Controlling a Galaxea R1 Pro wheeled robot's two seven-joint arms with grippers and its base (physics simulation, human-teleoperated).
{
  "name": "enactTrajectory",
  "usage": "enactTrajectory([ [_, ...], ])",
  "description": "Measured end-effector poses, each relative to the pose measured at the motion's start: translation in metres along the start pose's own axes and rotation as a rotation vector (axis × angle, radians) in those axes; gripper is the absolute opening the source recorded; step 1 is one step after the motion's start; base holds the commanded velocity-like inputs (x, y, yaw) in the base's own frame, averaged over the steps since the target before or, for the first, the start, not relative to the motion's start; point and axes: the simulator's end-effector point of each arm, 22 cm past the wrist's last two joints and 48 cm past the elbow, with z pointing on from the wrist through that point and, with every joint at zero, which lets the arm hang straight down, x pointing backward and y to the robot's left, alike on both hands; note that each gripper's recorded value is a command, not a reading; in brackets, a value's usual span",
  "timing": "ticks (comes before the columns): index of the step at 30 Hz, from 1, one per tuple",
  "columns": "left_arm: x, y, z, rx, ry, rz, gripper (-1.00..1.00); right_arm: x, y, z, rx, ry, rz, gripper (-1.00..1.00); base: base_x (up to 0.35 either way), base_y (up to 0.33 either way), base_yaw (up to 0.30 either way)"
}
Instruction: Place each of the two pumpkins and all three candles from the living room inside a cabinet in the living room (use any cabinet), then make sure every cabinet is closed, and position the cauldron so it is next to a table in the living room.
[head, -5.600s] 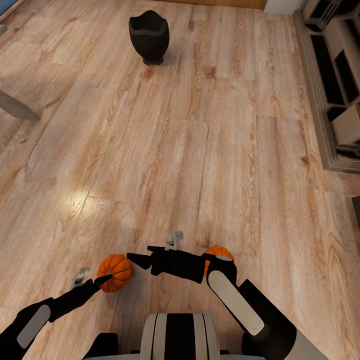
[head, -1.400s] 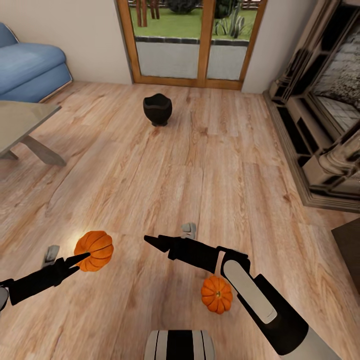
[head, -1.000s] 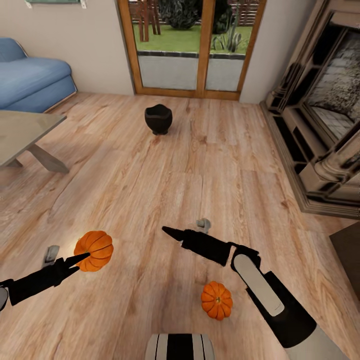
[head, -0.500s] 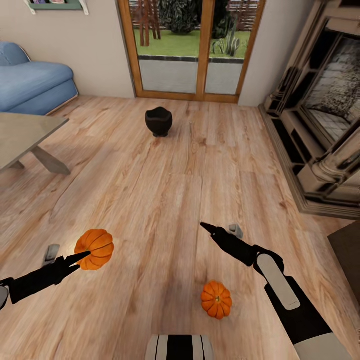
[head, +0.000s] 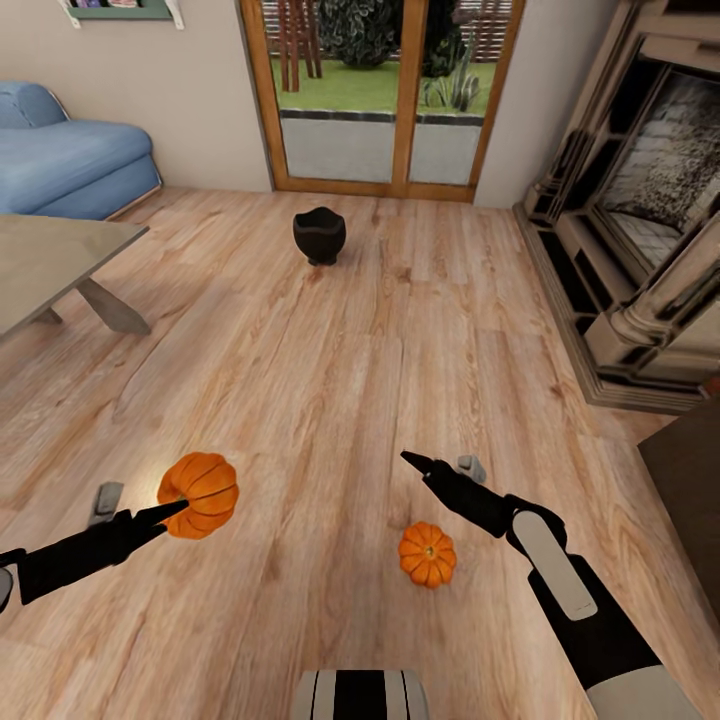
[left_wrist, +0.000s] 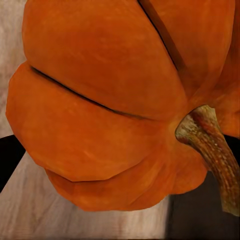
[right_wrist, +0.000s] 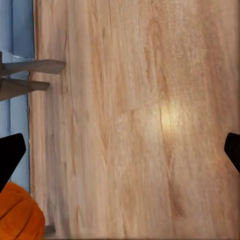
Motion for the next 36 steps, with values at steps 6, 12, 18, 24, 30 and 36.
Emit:
enactTrajectory([
  [6, -0.003, -0.021, -0.002, 0.061, -0.016, -0.001, -1.0, 0.004, -0.016, -0.001, 0.067, 0.018, -0.005, 1.0, -0.008, 0.0, 0.0],
  [12, -0.003, -0.027, -0.003, 0.083, -0.021, -0.008, -1.0, -0.012, -0.043, -0.009, 0.17, -0.017, 0.016, 1.0, 0.0, 0.0, 0.0],
  [18, -0.006, -0.041, -0.01, 0.123, -0.039, -0.016, -1.0, -0.025, -0.048, -0.018, 0.199, -0.048, 0.028, 1.0, 0.0, 0.0, 0.0],
  [24, -0.01, -0.054, -0.017, 0.145, -0.052, 0.0, -1.0, -0.029, -0.045, -0.024, 0.217, -0.057, 0.024, 1.0, 0.0, 0.0, 0.0],
  [30, -0.014, -0.072, -0.023, 0.189, -0.068, 0.002, -1.0, -0.028, -0.043, -0.03, 0.252, -0.044, 0.016, 1.0, 0.0, 0.0, 0.0],
  [36, -0.01, -0.099, -0.023, 0.272, -0.06, -0.017, -1.0, -0.022, -0.045, -0.035, 0.273, -0.022, 0.052, 1.0, 0.0, 0.0, 0.0],
])
